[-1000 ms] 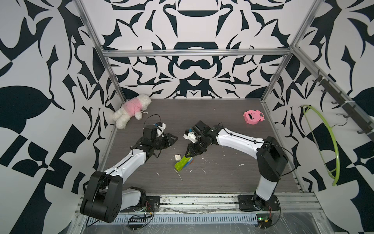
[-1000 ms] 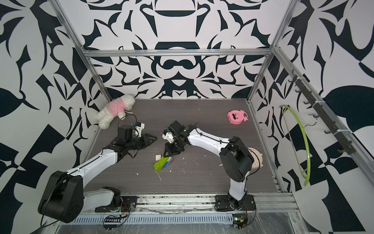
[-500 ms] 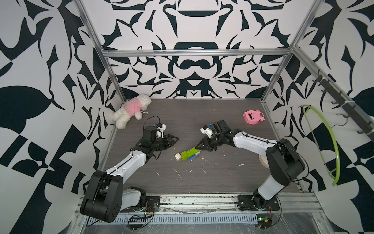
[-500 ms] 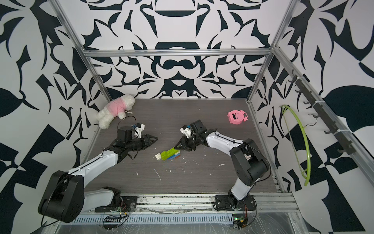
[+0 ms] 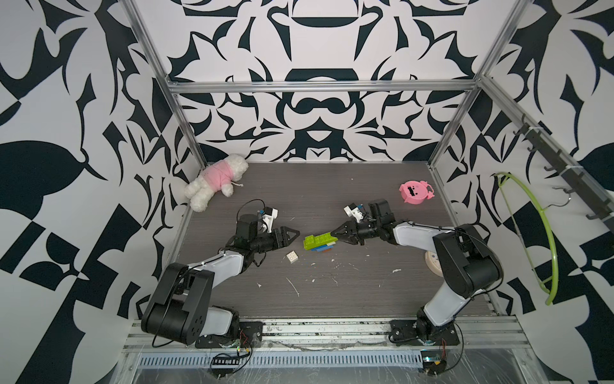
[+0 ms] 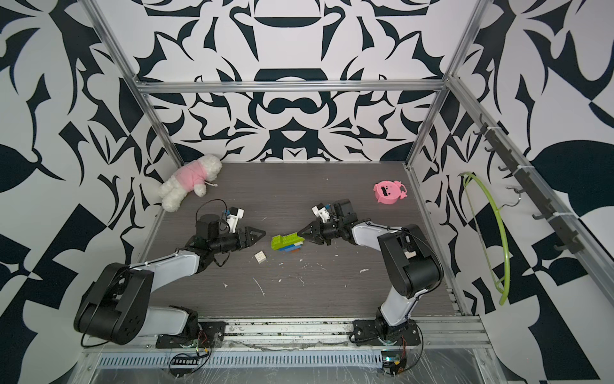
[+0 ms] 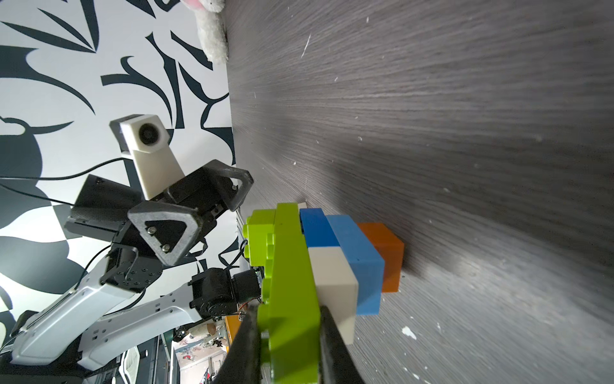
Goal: Assemble a heart with lego
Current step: Adjust the lego brick at the center of the board.
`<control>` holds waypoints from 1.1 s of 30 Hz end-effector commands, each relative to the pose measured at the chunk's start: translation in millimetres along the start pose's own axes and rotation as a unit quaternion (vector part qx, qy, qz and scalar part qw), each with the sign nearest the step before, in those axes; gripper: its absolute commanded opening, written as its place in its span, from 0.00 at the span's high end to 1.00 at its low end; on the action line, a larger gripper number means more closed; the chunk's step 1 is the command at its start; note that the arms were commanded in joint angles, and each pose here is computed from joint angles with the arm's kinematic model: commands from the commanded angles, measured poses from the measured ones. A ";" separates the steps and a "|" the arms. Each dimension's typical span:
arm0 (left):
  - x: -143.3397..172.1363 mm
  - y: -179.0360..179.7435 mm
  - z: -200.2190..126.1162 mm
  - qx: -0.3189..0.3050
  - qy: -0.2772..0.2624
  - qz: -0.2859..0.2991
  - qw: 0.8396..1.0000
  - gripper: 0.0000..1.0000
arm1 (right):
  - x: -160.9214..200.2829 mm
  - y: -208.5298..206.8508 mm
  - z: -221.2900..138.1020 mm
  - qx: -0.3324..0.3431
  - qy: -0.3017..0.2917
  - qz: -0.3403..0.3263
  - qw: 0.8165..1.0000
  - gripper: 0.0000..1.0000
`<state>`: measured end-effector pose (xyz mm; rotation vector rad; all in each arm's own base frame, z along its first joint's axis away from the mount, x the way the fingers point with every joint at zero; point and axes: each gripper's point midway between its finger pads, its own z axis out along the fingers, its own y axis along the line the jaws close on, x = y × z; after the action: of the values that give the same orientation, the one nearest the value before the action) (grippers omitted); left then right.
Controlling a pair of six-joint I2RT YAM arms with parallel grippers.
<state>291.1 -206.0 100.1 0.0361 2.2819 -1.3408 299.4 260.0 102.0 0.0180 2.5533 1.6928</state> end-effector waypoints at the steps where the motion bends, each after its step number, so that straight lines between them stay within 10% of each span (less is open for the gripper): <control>1: -1.7 -1.1 10.2 0.030 0.018 -0.049 0.998 0.30 | -3.4 -3.9 -5.5 -0.015 -0.008 -0.004 1.000 0.83; 7: 4.8 0.4 20.0 0.063 0.015 -0.133 0.989 0.37 | -2.3 -20.0 -8.3 -0.013 -0.016 0.008 1.000 0.83; 33: 11.9 -24.0 54.8 0.151 0.034 -0.165 0.974 0.59 | -18.9 -54.6 -4.6 -0.022 -0.046 0.050 0.997 0.84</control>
<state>296.9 -259.4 84.8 -0.2689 2.2239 -1.8337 313.7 240.8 87.0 0.0348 2.3978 1.8436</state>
